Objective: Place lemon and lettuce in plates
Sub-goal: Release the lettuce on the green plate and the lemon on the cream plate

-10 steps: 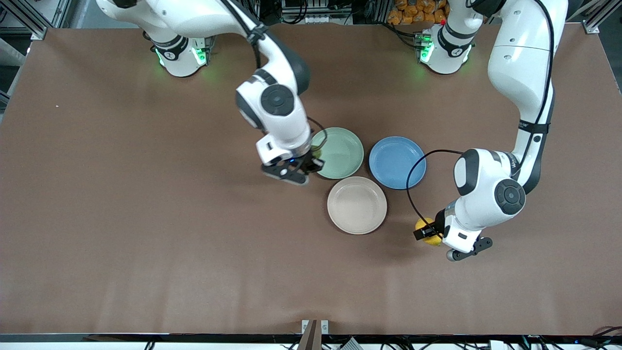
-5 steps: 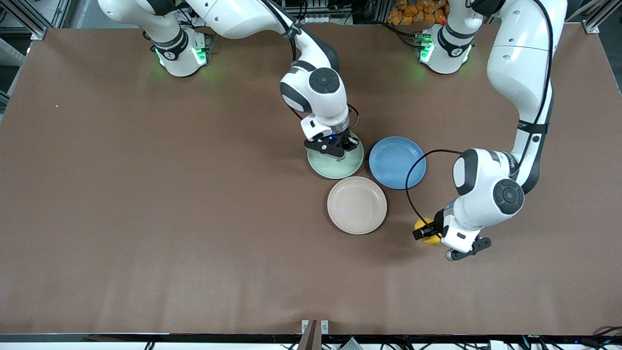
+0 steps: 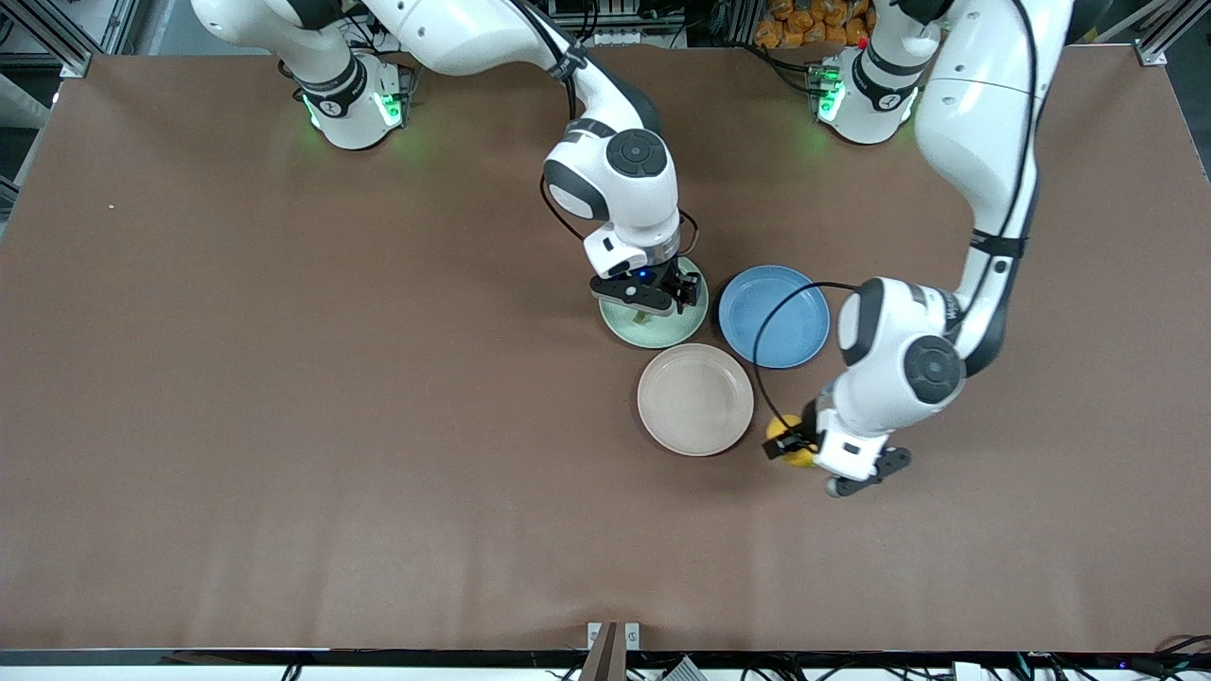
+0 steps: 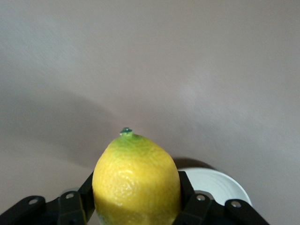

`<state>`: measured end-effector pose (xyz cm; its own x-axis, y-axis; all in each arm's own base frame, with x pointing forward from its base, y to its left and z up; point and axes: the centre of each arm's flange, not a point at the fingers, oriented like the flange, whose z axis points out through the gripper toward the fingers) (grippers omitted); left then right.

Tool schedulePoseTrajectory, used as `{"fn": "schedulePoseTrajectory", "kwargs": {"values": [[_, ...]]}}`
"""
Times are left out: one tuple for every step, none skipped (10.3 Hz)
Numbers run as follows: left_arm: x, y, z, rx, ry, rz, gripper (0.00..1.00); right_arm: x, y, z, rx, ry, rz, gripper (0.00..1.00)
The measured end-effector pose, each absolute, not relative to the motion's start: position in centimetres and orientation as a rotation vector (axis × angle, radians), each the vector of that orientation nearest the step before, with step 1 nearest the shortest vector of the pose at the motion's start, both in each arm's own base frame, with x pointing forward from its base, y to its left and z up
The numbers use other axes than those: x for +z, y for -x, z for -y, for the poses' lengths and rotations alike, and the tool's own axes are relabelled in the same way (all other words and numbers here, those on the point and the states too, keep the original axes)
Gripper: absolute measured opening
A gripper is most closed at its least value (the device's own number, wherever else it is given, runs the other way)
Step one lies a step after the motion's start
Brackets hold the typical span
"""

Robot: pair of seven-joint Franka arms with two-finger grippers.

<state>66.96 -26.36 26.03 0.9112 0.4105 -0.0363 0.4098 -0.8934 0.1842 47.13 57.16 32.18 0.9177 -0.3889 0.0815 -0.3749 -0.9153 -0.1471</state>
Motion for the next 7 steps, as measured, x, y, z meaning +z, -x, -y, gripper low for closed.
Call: {"fn": "schedulePoseTrajectory", "kwargs": {"values": [[25.4, -65.8, 29.1, -0.007, -2.884, -0.642, 0.69, 36.2, -48.9, -55.2, -0.173, 2.968, -0.586, 1.00], [24.4, -64.8, 31.6, -0.006, -2.879, -0.656, 0.69, 40.3, -50.5, -52.6, -0.181, 2.988, -0.568, 1.00], [23.3, -63.7, 33.8, -0.005, -2.876, -0.670, 0.69, 44.1, -51.8, -49.6, -0.185, 3.010, -0.547, 1.00], [22.0, -62.7, 35.5, -0.009, -2.877, -0.681, 0.69, 47.2, -52.8, -46.5, -0.174, 3.034, -0.522, 1.00], [20.9, -62.0, 36.6, -0.017, -2.882, -0.682, 0.69, 49.7, -54.0, -43.0, -0.140, 3.049, -0.495, 1.00], [20.4, -61.6, 37.1, -0.002, -2.910, -0.650, 0.76, 51.6, -55.4, -39.4, -0.101, 3.060, -0.454, 1.00], [20.4, -61.6, 37.1, 0.032, -2.946, -0.610, 0.78, 53.0, -56.6, -35.9, -0.070, 3.072, -0.410, 1.00]]}}
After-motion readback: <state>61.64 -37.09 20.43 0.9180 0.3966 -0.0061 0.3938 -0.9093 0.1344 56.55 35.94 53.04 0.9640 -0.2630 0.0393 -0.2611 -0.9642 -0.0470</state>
